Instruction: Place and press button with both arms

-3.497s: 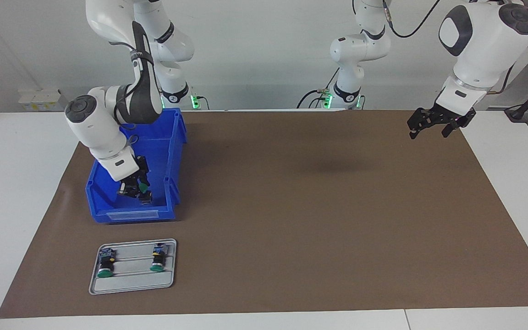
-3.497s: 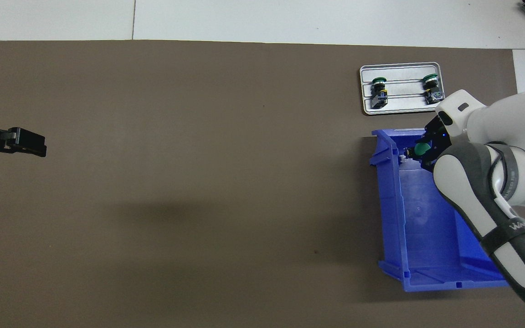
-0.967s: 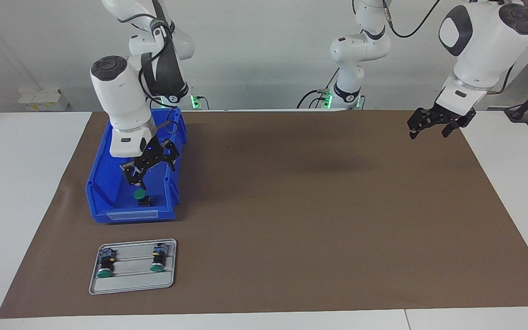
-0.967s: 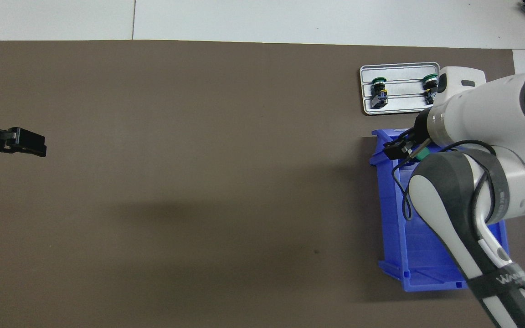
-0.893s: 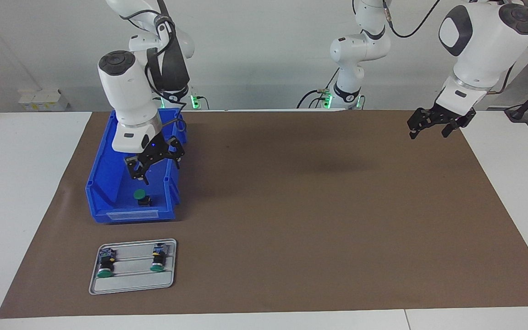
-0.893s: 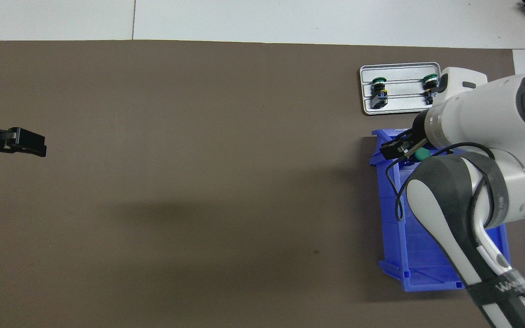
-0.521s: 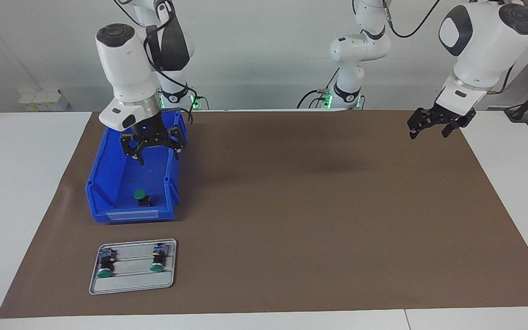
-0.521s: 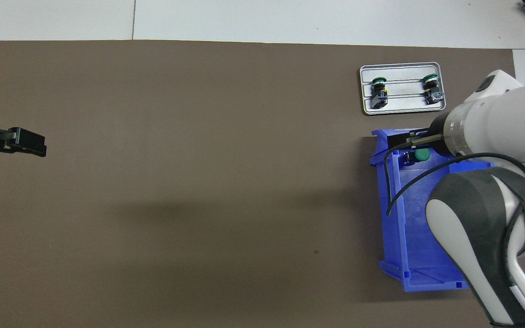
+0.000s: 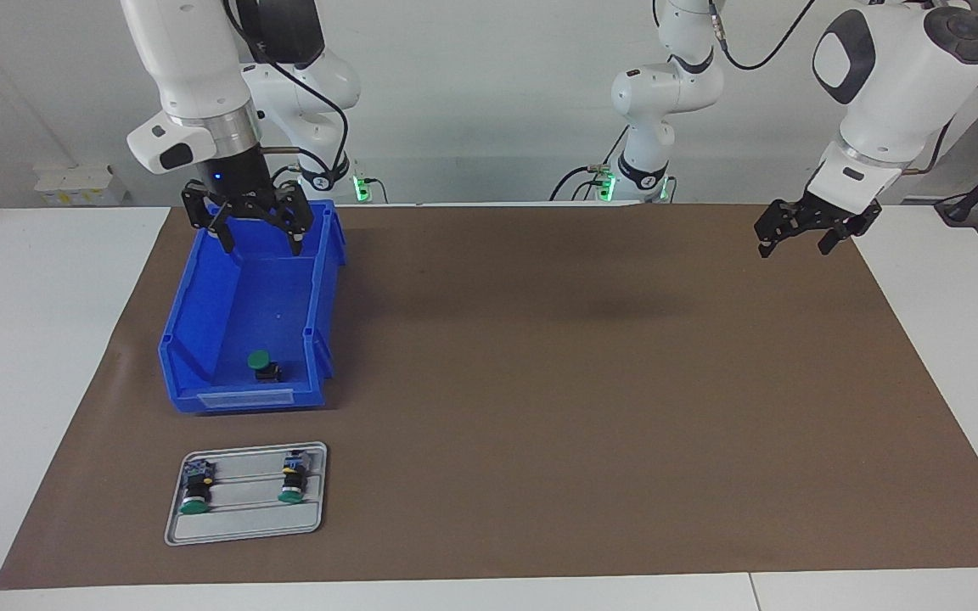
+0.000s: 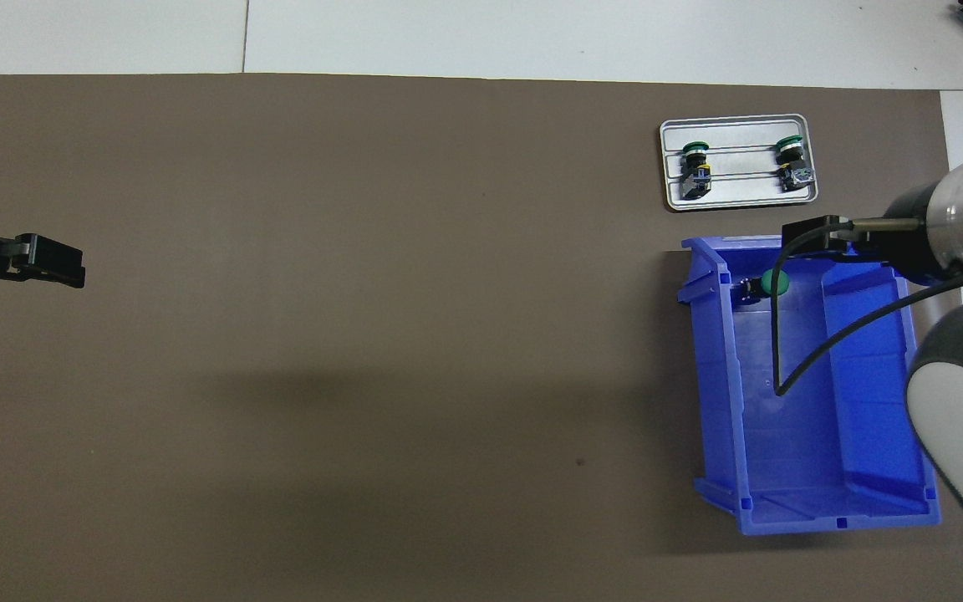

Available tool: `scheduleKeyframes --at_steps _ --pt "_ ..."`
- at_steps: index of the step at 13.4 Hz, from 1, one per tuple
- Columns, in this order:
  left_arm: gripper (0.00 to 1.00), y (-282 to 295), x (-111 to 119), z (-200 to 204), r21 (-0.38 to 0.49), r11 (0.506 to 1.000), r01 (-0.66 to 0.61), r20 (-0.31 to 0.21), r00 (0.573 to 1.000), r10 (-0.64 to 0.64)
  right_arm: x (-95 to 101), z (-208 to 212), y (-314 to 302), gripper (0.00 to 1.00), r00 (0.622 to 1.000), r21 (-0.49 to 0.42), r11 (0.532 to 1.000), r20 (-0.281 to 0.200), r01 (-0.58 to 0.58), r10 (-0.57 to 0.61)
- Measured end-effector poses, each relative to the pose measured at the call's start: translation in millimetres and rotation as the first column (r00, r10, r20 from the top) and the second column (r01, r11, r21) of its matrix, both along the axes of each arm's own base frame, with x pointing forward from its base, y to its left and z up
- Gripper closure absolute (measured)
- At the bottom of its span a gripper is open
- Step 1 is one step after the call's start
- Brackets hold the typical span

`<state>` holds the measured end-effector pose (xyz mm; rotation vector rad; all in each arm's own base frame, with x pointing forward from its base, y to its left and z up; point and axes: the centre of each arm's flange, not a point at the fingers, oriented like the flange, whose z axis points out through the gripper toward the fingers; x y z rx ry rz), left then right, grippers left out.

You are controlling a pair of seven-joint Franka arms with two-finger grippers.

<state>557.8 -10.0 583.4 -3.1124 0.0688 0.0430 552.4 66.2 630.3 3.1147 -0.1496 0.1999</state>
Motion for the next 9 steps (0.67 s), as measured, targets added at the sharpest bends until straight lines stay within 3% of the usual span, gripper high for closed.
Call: scheduleKeyframes --at_steps 2,6,9 --pt "0.00 0.0 0.0 0.0 0.000 1.000 0.000 0.000 1.000 0.000 3.0 8.5 -9.7 0.00 1.000 0.002 1.000 -0.009 0.019 -0.019" --pt "0.00 0.0 0.0 0.0 0.000 1.000 0.000 0.000 1.000 0.000 -0.9 3.5 -31.2 0.00 0.995 0.010 0.998 -0.079 0.062 -0.061" --pt "0.00 0.0 0.0 0.0 0.000 1.000 0.000 0.000 1.000 0.000 -1.0 -0.4 -37.7 0.00 0.993 0.015 0.997 -0.091 0.074 -0.073"
